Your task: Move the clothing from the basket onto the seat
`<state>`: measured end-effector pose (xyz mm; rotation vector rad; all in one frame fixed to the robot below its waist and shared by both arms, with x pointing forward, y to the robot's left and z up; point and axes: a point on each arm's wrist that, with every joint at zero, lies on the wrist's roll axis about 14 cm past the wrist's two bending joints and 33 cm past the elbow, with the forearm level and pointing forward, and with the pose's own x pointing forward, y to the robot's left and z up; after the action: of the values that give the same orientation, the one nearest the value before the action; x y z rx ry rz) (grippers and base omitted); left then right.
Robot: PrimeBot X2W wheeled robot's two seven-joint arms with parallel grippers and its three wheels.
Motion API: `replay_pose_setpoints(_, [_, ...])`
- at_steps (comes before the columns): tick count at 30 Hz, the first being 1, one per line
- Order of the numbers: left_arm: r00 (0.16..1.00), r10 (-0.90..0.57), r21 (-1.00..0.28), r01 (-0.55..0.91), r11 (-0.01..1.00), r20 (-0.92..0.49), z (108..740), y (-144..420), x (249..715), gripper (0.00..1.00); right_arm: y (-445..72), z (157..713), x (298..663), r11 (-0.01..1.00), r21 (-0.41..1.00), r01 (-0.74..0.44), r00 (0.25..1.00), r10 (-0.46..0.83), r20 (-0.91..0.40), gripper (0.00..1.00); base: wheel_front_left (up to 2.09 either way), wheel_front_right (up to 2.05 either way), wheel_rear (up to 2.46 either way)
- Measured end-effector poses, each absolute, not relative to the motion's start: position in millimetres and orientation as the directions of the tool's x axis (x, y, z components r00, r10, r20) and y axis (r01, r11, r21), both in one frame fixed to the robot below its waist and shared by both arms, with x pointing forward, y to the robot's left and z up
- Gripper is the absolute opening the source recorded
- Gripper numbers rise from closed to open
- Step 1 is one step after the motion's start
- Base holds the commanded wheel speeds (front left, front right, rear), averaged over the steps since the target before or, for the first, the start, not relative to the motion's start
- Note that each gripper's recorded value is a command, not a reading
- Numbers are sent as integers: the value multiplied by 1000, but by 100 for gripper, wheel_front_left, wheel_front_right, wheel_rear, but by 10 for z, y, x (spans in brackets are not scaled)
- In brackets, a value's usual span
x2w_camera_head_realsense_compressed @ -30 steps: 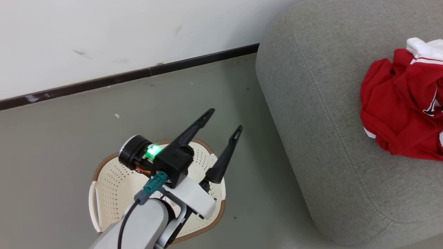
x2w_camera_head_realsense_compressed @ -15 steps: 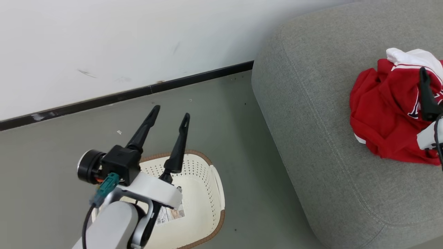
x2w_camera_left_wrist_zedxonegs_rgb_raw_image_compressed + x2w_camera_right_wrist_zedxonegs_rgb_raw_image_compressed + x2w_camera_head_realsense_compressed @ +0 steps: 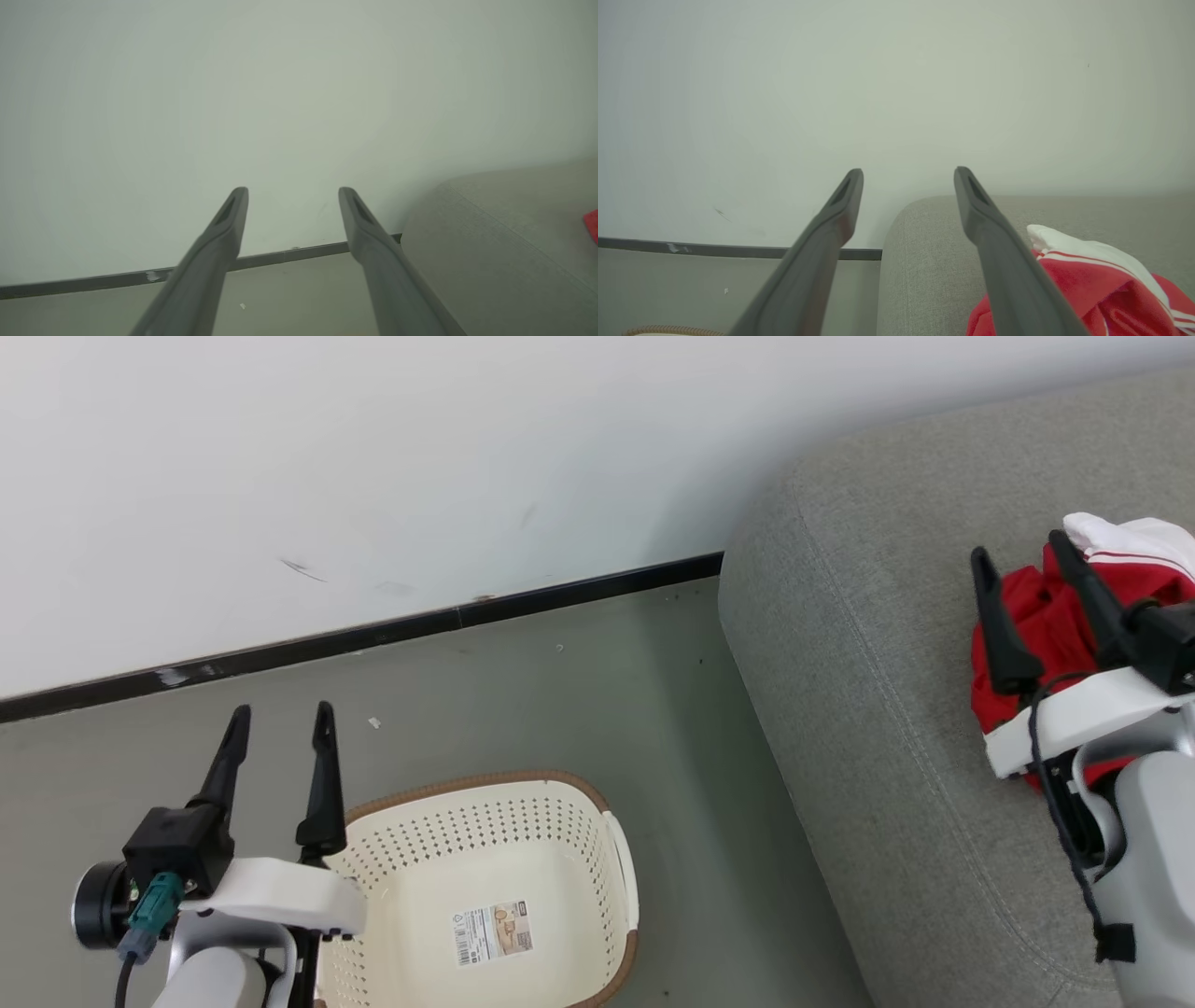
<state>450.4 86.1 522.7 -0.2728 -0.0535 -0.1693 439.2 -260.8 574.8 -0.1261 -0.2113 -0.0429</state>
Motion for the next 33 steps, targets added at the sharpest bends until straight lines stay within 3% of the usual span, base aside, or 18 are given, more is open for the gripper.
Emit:
replay_pose_setpoints(8, [1000,13,-222,-11,975,10,5043,1465,4279,100,-2004,5659,4330,994,-78,-79,974,94,208,100,0,0,0])
replay_pose_setpoints(15, [993,120,-207,-120,971,-13,4997,1832,4067,100,-1796,5601,4216,993,-53,-108,972,117,206,100,0,0,0])
replay_pose_setpoints(33, [985,173,-210,-170,963,-5,5027,2019,3673,100,-1624,5315,3748,992,-4,-123,981,122,148,100,0,0,0])
